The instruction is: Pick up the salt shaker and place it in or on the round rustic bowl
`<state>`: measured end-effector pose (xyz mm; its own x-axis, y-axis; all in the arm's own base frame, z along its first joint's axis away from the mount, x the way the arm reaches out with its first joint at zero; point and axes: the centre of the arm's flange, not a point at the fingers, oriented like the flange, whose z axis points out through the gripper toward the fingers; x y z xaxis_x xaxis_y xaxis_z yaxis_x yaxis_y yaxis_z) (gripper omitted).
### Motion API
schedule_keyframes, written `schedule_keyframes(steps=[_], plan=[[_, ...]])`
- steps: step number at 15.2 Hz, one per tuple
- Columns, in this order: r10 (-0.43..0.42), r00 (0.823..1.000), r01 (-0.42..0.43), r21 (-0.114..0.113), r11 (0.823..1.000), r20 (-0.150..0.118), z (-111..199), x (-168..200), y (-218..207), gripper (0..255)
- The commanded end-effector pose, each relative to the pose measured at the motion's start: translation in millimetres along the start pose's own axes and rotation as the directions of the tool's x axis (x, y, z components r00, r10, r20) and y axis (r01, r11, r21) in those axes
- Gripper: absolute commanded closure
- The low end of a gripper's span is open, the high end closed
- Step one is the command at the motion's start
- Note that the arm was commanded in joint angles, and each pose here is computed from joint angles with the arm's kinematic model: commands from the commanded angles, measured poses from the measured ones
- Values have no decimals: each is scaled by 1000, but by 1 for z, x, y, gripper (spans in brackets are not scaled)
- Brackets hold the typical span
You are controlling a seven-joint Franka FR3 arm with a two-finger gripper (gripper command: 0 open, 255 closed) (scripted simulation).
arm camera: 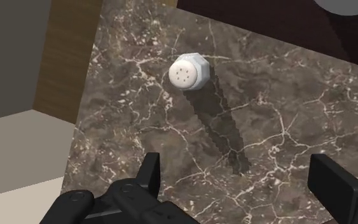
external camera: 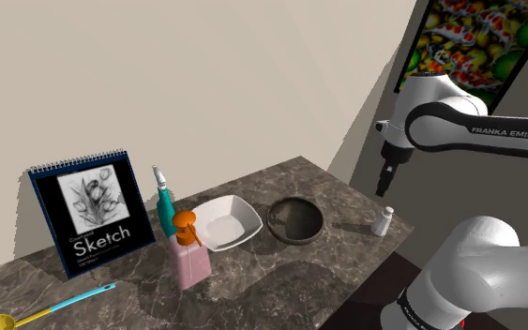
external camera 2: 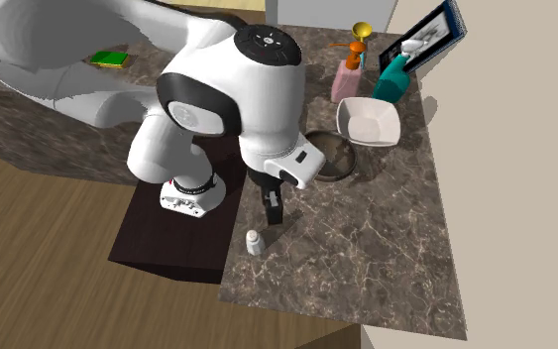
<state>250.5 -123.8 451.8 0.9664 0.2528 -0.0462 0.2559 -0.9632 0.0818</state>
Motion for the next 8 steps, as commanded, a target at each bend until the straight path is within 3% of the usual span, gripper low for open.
schedule_keyframes(steps=[1,8], plan=[[-26,1000,26,2,1000,8,23,-12,7,0],[-75,997,75,10,997,28,82,-34,32,0]])
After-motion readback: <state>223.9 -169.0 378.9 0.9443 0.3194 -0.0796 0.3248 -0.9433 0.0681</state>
